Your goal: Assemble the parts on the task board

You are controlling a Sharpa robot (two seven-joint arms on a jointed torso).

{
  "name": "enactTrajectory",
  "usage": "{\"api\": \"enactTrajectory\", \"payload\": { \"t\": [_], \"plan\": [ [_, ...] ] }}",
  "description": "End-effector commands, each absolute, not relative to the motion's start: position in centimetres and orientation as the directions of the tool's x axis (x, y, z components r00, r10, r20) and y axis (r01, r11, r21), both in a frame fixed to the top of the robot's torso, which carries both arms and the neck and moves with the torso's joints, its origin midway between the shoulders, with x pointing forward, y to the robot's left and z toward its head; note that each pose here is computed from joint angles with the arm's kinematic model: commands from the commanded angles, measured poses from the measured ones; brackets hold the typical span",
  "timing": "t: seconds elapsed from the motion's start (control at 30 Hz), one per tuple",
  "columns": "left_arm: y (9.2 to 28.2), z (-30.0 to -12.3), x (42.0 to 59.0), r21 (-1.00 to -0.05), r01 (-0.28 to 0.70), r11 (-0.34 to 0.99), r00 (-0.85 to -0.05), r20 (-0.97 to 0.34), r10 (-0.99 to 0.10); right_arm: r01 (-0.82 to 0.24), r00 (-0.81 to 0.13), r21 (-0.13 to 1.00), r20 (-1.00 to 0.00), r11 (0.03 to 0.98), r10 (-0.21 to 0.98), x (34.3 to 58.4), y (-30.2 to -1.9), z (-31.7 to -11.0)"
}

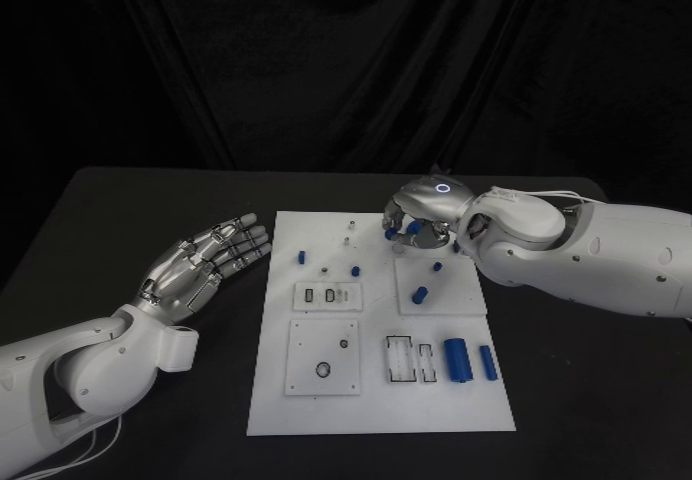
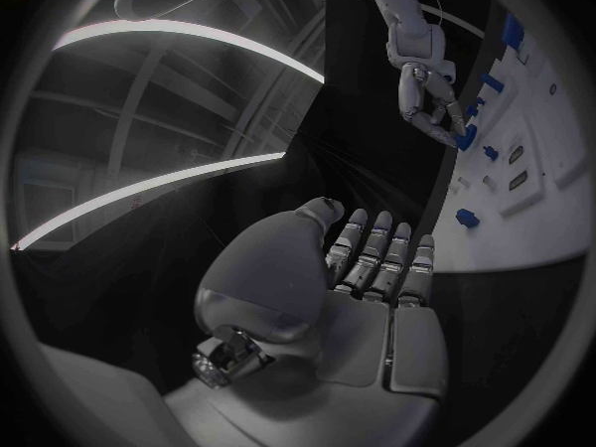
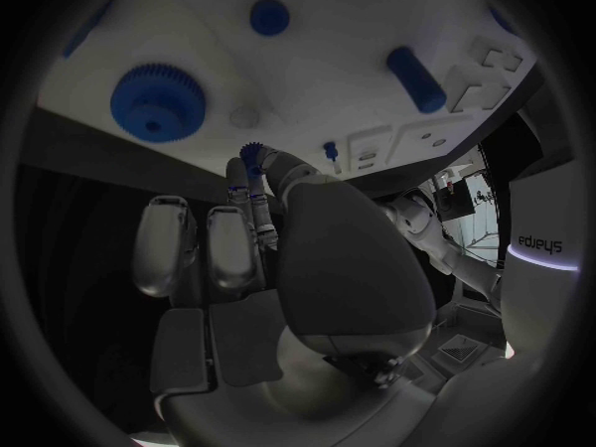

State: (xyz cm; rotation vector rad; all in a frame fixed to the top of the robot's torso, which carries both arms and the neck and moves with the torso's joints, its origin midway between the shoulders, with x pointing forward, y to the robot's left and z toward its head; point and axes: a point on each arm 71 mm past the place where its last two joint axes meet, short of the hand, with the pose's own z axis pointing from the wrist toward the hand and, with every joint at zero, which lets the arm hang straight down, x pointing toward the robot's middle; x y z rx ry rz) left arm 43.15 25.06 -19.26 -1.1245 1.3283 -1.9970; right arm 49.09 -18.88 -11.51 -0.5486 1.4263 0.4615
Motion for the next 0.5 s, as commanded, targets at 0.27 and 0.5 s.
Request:
{"api": "enactTrajectory", "payload": {
  "t": [0.27, 0.5],
  "plan": [
    [24.8, -18.3, 43.2, -0.869, 0.063, -0.491, -0.564, 0.375, -0.736, -0.632, 0.118, -0.032, -0.991, 0.774, 0.055, 51.0, -15.3, -9.8],
    [24.6, -18.3, 43.1, -0.868, 0.057, -0.493, -0.569, 0.378, -0.731, -0.631, 0.124, -0.035, -0.991, 0.775, 0.056, 52.0, -14.6, -10.2]
  ]
}}
